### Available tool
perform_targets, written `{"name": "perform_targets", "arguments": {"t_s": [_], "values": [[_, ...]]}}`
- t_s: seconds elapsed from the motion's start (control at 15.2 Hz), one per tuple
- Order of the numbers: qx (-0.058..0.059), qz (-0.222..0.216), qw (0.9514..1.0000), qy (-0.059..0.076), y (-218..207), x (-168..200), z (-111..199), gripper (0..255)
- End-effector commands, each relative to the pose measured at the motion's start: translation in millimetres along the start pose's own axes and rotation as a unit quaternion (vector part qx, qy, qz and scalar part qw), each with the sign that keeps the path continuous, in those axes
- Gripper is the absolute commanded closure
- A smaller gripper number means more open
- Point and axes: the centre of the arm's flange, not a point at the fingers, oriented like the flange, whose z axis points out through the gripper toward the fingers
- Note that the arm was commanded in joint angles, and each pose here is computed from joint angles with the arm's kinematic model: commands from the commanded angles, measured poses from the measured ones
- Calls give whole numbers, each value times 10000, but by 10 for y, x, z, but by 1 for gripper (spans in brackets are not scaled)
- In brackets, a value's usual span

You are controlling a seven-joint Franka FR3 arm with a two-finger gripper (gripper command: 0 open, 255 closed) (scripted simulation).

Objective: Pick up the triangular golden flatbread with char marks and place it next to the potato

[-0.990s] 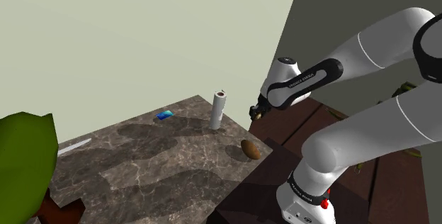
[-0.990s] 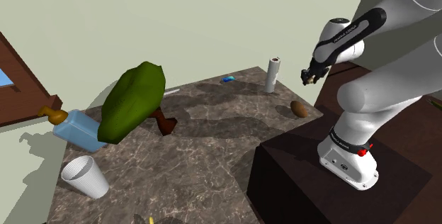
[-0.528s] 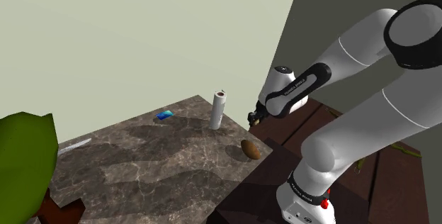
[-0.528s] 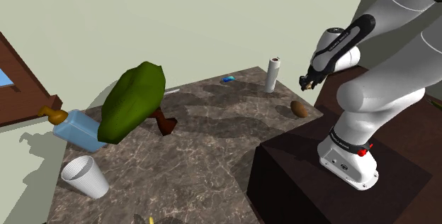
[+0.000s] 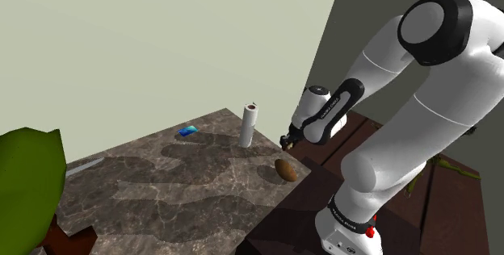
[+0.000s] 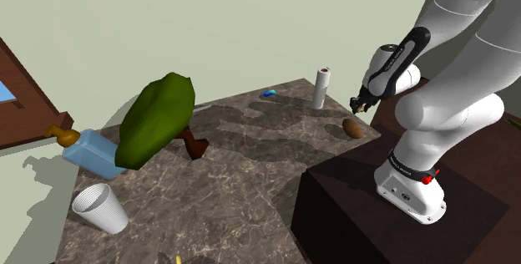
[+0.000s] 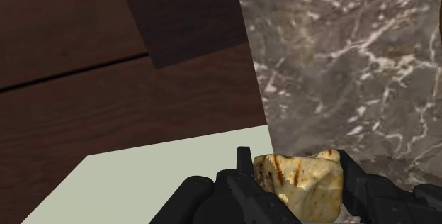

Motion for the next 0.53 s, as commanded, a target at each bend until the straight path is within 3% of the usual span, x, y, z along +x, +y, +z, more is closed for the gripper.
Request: {"name": "perform_targets", "arguments": {"t_s": [0.0,0.46], "values": [[8,-3,10000,4,-2,-19,106,255],[9,-3,10000,4,-11,-38,212,255]]}}
